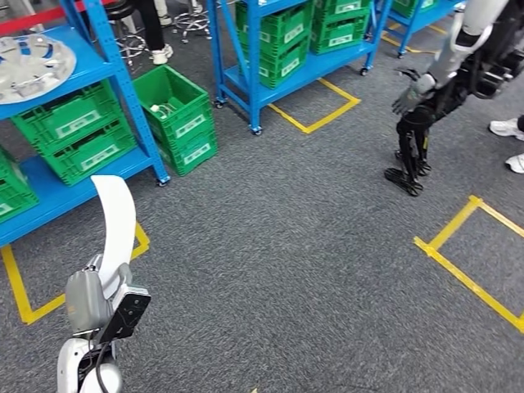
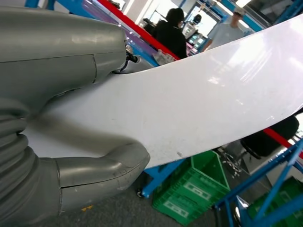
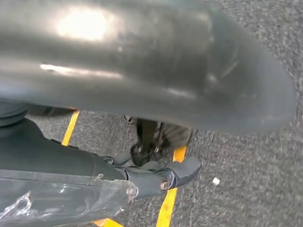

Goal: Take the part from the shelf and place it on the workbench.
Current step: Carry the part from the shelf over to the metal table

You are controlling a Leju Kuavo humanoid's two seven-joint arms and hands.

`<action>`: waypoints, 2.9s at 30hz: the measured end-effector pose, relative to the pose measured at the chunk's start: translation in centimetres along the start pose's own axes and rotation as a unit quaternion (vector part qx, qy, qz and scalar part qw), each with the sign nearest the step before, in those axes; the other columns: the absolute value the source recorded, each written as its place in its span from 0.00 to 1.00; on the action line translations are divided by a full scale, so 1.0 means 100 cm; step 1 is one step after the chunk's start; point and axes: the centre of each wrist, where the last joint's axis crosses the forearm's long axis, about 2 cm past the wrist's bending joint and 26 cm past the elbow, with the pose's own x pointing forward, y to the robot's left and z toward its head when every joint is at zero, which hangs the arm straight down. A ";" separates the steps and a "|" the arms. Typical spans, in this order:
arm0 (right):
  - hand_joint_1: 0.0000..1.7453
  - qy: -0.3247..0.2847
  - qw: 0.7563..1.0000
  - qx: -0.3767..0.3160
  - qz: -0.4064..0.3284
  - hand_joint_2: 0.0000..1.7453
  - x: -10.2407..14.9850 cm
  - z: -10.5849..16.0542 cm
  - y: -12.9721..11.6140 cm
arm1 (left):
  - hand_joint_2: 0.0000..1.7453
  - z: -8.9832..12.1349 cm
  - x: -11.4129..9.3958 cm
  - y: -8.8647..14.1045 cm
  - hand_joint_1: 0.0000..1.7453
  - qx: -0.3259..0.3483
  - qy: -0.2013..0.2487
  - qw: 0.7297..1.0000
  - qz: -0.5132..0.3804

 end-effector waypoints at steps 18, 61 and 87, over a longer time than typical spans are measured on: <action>0.00 0.002 1.000 0.009 0.015 0.00 -0.003 0.001 0.002 | 1.00 0.008 -0.008 0.001 1.00 -0.004 0.018 1.000 0.022; 0.00 0.012 0.999 0.025 0.039 0.00 -0.008 0.003 0.008 | 1.00 0.020 -0.020 0.005 1.00 -0.009 0.038 0.998 0.044; 0.00 0.012 1.000 0.013 0.010 0.00 -0.007 0.003 0.005 | 1.00 0.004 -0.008 -0.006 1.00 -0.016 0.024 0.998 0.052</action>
